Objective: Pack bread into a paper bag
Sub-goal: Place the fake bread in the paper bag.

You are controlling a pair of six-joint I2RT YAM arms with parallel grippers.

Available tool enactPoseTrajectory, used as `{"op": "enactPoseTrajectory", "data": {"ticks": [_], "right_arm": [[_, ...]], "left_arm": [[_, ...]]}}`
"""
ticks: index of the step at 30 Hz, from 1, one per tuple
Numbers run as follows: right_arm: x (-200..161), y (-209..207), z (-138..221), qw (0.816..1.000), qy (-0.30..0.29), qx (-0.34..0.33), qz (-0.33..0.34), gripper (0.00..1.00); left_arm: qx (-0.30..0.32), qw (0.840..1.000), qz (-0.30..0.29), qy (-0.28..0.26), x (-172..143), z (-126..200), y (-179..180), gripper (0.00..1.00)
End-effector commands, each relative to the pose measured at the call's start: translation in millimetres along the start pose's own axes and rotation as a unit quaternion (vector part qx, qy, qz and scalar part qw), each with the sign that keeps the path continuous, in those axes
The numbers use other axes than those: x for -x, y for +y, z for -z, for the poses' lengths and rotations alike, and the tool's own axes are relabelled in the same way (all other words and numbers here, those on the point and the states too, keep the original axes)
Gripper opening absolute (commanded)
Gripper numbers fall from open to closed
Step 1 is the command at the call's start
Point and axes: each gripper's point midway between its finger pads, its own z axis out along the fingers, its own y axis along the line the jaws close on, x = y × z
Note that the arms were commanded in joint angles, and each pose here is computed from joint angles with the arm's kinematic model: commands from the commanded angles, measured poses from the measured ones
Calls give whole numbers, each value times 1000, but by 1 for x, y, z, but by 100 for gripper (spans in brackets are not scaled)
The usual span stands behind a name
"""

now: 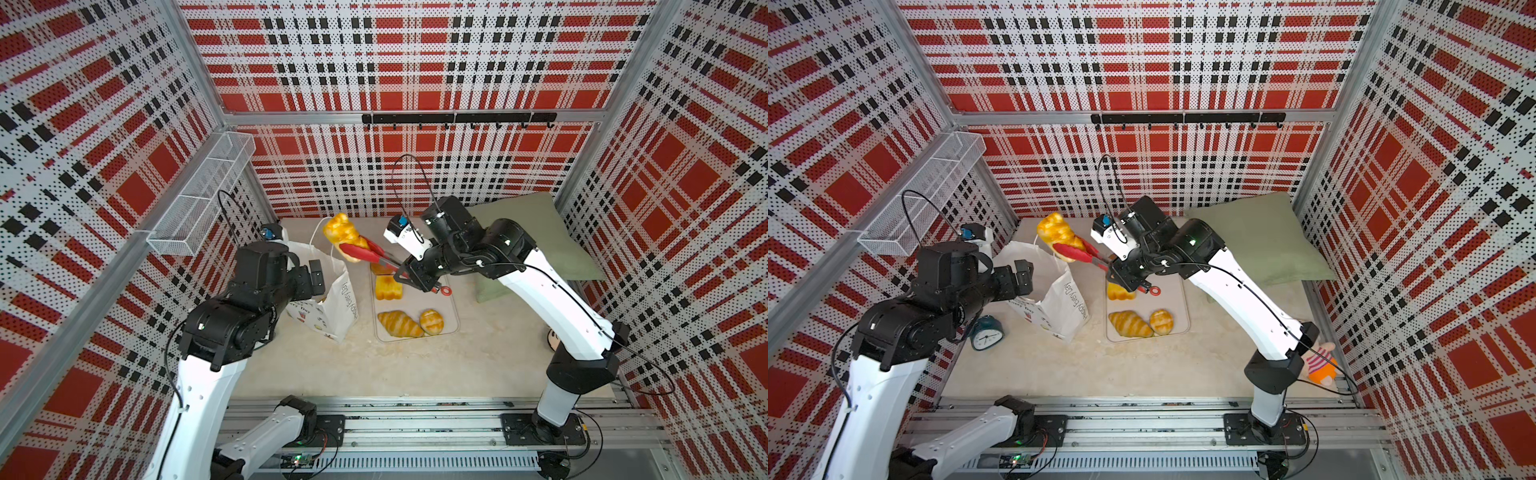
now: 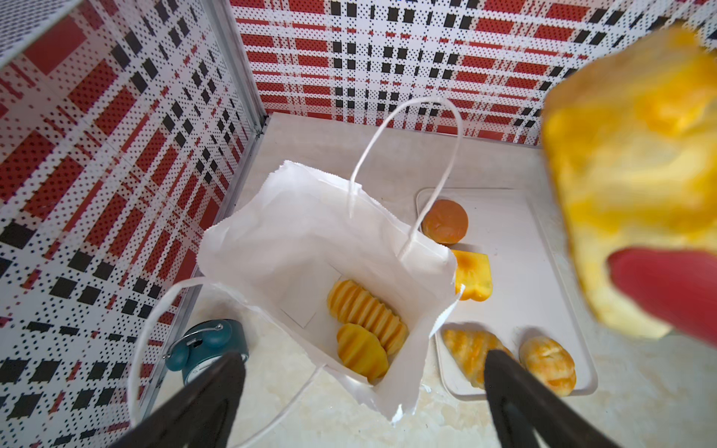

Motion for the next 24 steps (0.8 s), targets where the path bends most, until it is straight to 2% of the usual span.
{"op": "enactPoseTrajectory", "data": {"ticks": [1,8,18,20,24], "right_arm": [[2,18,-14,999,6,28,17,23],[3,27,-39,999,19,42,24,24],[17,30,-59,998,7,53,23,25],[17,30,-67,998,10,54,21,30],[13,28,-82,998,23,56,18,33]], "left_arm": [[-7,1000,17,-12,4,7,2,99],[-11,1000,20,-10,-1,9,4,99],[-20,1000,12,6,-9,-1,-2,99],[-25,1000,9,9,-11,-2,-4,99],[-29,1000,5,3,-10,2,-3,99]]}}
